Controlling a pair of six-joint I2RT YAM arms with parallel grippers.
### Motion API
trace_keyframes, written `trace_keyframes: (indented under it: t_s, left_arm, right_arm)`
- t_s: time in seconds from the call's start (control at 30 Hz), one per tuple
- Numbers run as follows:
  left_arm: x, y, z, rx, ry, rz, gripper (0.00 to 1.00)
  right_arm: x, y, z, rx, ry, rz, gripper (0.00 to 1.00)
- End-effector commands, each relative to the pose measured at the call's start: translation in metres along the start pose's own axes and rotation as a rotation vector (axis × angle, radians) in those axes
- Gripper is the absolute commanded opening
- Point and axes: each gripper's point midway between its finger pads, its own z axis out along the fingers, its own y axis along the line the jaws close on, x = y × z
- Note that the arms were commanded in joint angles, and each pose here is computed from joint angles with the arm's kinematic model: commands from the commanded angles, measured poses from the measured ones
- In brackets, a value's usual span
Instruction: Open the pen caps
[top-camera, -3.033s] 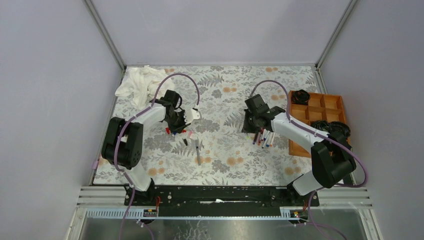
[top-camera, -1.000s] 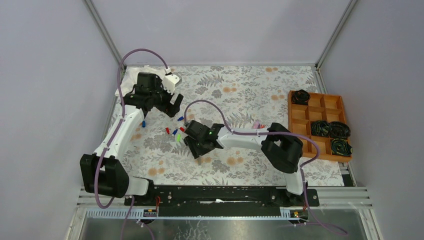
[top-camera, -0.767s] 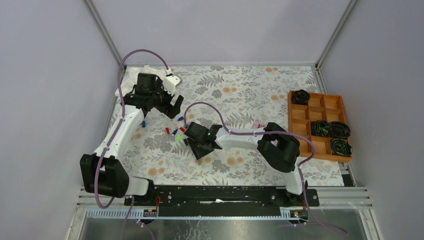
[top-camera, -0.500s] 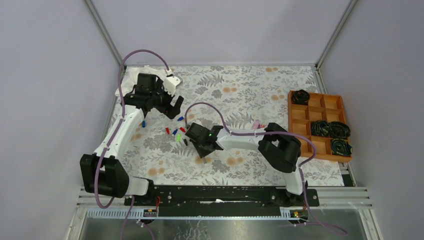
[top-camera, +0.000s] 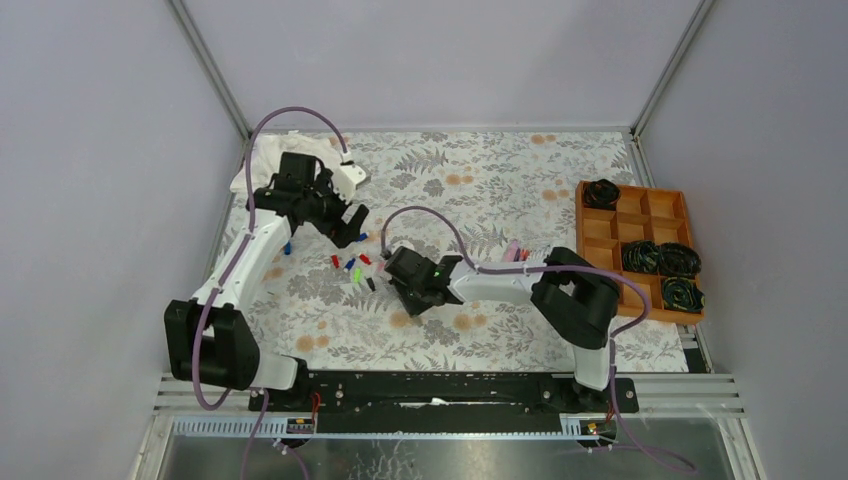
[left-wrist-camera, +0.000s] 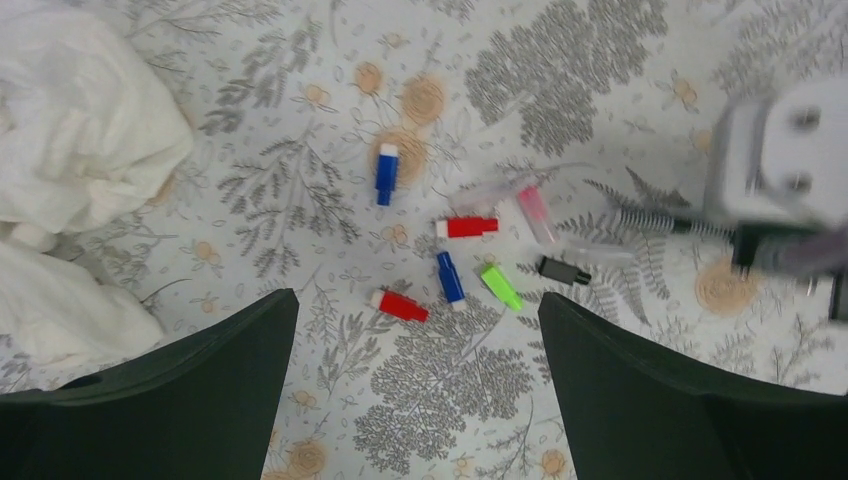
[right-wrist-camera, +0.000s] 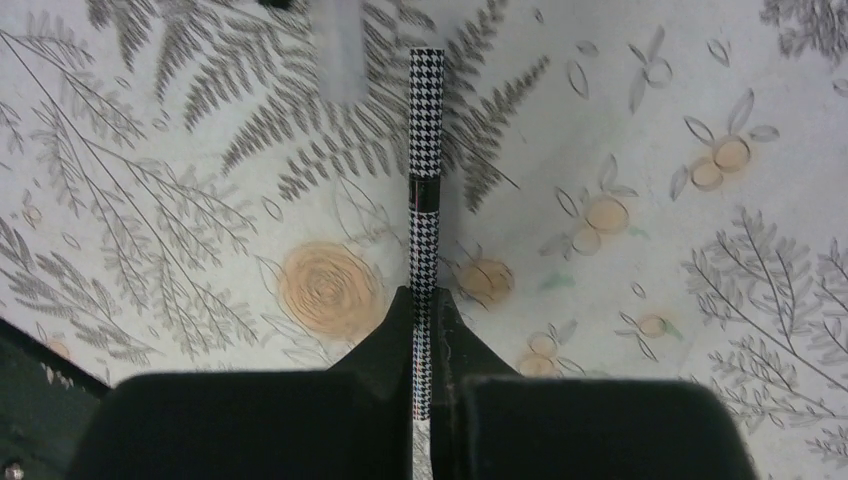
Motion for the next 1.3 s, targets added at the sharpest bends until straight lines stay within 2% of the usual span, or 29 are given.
trace_keyframes:
  t_s: [0.0, 0.2, 0.33, 0.53, 0.8, 0.9, 1.1, 1.27]
  left_arm:
    - [0.019, -0.030, -0.002, 0.146, 0.016, 0.114, 0.98]
    - [0.027, -0.070, -0.013, 0.314, -0.034, 0.255, 0.99]
    - [0.034, -0.103, -0.016, 0.410, -0.031, 0.369, 0.99]
    - [0.035, -0.140, -0.015, 0.487, -0.035, 0.517, 0.99]
    - [0.041, -0.165, -0.016, 0.560, -0.031, 0.573, 0.95]
    - [0.041, -0.184, -0.020, 0.623, -0.044, 0.581, 0.88]
    - [0.046, -0.192, -0.021, 0.656, -0.028, 0.590, 0.76]
    - [0.058, -0.193, -0.021, 0.684, 0.026, 0.609, 0.44]
  right_arm:
    - [0.019, -0.018, -0.025, -0.128, 0.098, 0.055, 0.00]
    - [-0.005, -0.005, -0.081, -0.447, 0.073, 0.132, 0.00]
    - [-0.005, 0.013, -0.107, -0.625, 0.134, 0.132, 0.00]
    - [-0.011, 0.036, -0.127, -0.797, 0.202, 0.148, 0.00]
    - [-0.023, 0.053, -0.149, -0.969, 0.242, 0.165, 0.00]
    - [-0.028, 0.055, -0.150, -0.991, 0.253, 0.171, 0.00]
    - [-0.032, 0.053, -0.146, -0.985, 0.255, 0.189, 0.00]
    - [-0.034, 0.047, -0.143, -0.972, 0.245, 0.208, 0.00]
